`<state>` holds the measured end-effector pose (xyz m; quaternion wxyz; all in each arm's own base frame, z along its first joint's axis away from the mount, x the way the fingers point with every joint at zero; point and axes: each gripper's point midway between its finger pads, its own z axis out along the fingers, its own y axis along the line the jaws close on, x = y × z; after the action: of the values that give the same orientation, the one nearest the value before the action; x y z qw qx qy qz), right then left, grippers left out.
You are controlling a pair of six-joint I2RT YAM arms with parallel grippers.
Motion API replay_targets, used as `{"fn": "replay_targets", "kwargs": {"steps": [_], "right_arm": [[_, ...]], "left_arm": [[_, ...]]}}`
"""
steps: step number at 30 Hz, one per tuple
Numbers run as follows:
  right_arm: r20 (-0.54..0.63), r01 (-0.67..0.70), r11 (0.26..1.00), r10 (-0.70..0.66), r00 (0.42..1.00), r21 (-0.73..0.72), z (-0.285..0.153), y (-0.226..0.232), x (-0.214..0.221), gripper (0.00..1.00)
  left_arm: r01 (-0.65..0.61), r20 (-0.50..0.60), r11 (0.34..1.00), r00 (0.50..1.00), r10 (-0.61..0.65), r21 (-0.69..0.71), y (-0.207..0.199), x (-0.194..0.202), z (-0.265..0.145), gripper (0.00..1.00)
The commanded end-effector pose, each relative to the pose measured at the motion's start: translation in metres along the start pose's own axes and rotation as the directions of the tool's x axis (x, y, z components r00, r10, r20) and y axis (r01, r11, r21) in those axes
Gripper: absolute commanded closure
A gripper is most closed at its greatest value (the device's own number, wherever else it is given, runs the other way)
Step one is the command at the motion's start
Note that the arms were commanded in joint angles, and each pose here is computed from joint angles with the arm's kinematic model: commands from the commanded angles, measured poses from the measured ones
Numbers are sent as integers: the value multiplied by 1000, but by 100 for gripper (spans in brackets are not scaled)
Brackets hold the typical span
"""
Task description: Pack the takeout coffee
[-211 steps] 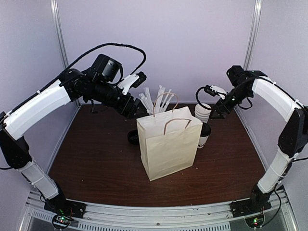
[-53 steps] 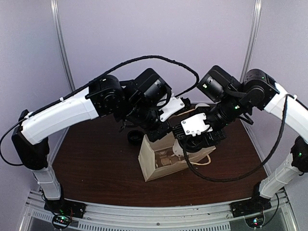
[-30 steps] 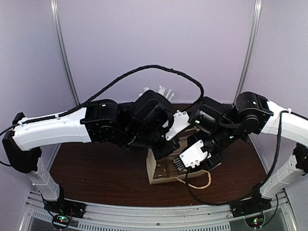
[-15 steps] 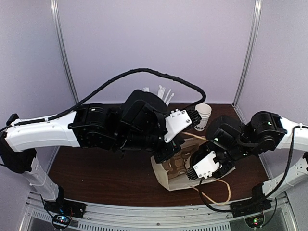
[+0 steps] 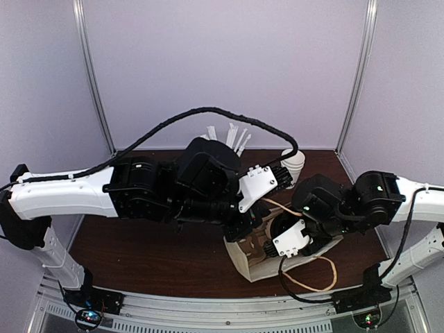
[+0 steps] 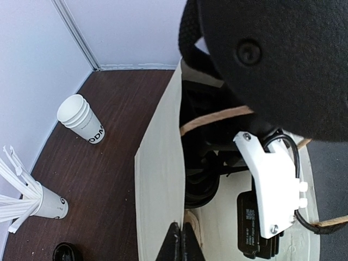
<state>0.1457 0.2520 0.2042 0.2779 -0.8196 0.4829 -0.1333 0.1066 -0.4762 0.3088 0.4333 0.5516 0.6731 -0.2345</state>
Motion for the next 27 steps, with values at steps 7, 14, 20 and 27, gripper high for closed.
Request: {"fn": "replay_targets", "kwargs": {"steps": [7,14,20,27], "right_arm": [[-77,35,999,-33,996,20,14,11,15,42],[-99,56,998,-54,994,16,23,14,17,42],[-129,73,997,-72,989,8,31,21,23,42],[-158,99,995,-101,982,-16,39,30,28,41]], "left_arm": [[-3,103,998,995,-3,61,-13,-24,2,100],[-15,109,995,994,4,99,-20,-23,4,100],[-17,102,994,995,6,106,-23,-20,6,100],[-27,106,994,994,16,107,-23,-20,8,100]]}}
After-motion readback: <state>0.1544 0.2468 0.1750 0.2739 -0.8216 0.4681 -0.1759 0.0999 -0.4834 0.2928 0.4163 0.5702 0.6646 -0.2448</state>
